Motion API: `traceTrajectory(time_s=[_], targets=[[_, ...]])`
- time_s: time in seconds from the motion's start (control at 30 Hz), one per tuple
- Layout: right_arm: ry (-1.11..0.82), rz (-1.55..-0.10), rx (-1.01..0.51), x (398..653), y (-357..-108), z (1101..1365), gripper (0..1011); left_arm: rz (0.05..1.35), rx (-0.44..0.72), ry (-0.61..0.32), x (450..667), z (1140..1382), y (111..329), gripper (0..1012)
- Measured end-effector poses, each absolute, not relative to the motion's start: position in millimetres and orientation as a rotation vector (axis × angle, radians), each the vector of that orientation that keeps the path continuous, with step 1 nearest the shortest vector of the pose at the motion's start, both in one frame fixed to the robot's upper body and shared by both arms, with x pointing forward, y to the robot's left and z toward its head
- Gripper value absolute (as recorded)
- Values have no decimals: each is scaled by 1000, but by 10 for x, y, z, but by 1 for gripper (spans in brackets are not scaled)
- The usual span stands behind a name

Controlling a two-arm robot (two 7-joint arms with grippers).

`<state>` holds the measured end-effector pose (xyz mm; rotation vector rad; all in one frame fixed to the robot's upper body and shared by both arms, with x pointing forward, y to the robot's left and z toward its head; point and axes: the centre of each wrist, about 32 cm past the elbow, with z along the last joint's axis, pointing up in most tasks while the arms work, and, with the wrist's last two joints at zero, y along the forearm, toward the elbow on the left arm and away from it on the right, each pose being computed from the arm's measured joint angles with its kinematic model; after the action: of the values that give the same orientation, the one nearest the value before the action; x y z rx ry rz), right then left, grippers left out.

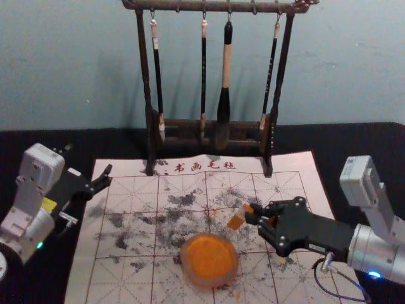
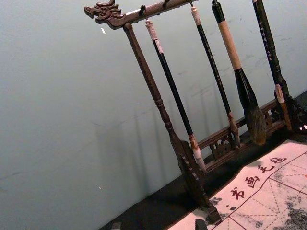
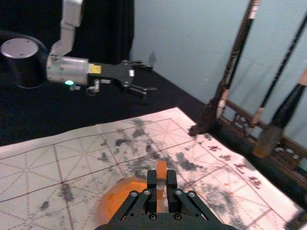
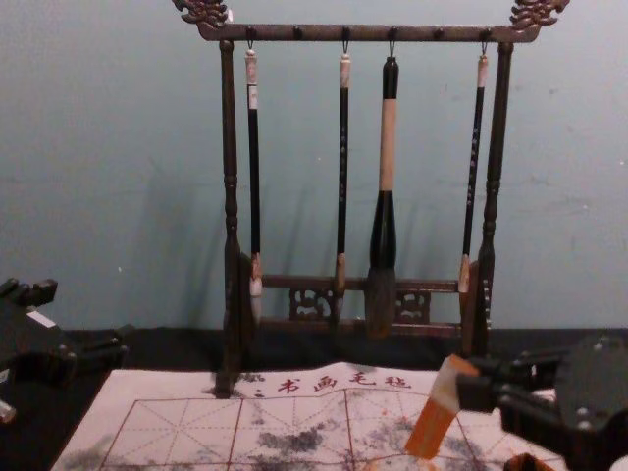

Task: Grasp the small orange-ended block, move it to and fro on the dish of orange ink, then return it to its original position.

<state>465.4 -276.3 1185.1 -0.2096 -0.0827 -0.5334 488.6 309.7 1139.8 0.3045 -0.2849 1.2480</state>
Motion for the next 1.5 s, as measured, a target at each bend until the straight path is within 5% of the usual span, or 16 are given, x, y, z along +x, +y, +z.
traceTrajectory(time_s=[1.5], targets=[[-75, -475, -240, 4658, -2640, 11809, 81, 1248, 304, -285, 4886, 11398, 3097, 1001]])
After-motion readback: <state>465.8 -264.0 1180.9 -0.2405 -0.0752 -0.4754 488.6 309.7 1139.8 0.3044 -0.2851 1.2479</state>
